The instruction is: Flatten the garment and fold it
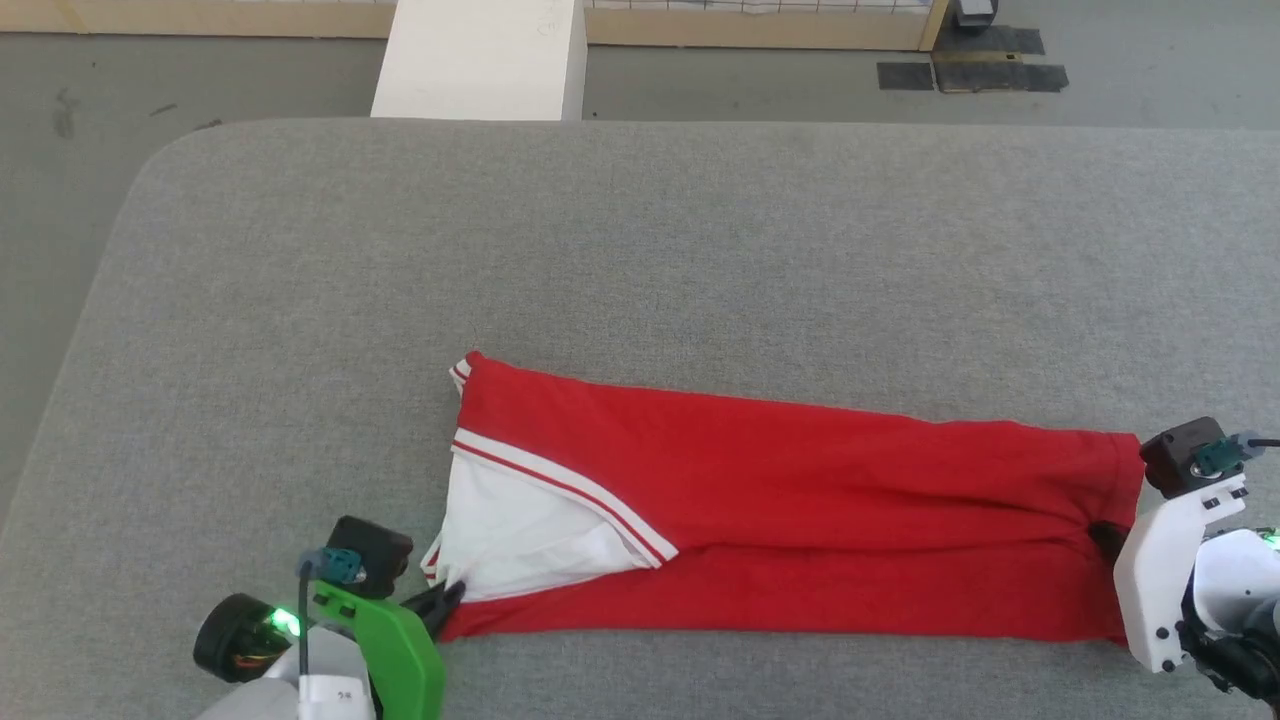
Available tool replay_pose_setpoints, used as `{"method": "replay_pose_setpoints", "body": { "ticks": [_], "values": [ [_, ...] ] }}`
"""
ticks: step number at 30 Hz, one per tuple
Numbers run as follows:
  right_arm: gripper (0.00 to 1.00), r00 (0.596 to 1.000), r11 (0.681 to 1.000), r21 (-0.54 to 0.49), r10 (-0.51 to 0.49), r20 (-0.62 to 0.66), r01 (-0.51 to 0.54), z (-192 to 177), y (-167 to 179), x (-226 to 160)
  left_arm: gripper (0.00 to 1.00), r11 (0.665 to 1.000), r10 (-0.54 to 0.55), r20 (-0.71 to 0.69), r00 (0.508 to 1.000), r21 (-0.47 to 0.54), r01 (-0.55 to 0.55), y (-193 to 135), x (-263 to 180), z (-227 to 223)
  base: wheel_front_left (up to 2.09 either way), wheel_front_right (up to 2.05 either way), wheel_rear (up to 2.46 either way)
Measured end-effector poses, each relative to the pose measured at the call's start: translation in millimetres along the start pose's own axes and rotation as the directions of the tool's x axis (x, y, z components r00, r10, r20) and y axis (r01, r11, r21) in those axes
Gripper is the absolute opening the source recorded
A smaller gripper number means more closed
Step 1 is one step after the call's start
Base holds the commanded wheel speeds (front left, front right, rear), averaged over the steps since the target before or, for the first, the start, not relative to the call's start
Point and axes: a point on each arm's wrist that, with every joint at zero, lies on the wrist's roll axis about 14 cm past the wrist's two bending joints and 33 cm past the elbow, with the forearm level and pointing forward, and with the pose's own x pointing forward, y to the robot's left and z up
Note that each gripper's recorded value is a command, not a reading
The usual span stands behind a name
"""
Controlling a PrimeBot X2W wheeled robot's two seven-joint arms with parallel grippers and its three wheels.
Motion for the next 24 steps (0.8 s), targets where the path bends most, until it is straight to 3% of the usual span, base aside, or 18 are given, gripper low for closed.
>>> {"method": "replay_pose_setpoints", "body": {
  "ticks": [1, 2, 8, 13, 18, 24],
  "values": [
    [1.00, 1.000, 1.000, -0.001, 0.000, 0.000, 0.000, 0, 0, 0, 0.91, 1.000, -0.001, 0.002, 1.000, -0.001, 0.001, 0, 1, 0, 0.00, 0.00, 0.00],
    [1.00, 1.000, 1.000, 0.003, 0.000, 0.001, 0.000, 0, 0, 0, 1.00, 1.000, 0.001, 0.003, 1.000, -0.001, -0.001, 0, 2, 0, 0.00, 0.00, 0.00],
    [1.00, 0.999, 1.000, -0.009, 0.010, 0.036, -0.010, 9, 4, -8, 1.00, 1.000, 0.008, 0.093, 0.996, 0.000, -0.008, 0, 2, 13, 0.00, 0.00, 0.00],
    [1.00, 0.989, 0.998, 0.054, 0.029, 0.142, -0.037, 40, 8, -30, 1.00, 1.000, -0.009, 0.288, 0.958, -0.025, 0.017, -11, -9, 57, 0.00, 0.00, 0.00],
    [1.00, 0.970, 0.989, 0.135, 0.024, 0.241, -0.058, 66, 7, -56, 1.00, 0.999, 0.017, 0.483, 0.875, -0.045, 0.006, -14, -29, 100, 0.00, 0.00, 0.00],
    [1.00, 0.960, 0.962, 0.274, -0.059, 0.273, -0.018, 59, -4, -67, 1.00, 0.984, 0.164, 0.672, 0.723, -0.160, -0.075, 7, -58, 135, 0.00, 0.00, 0.00]
  ]
}}
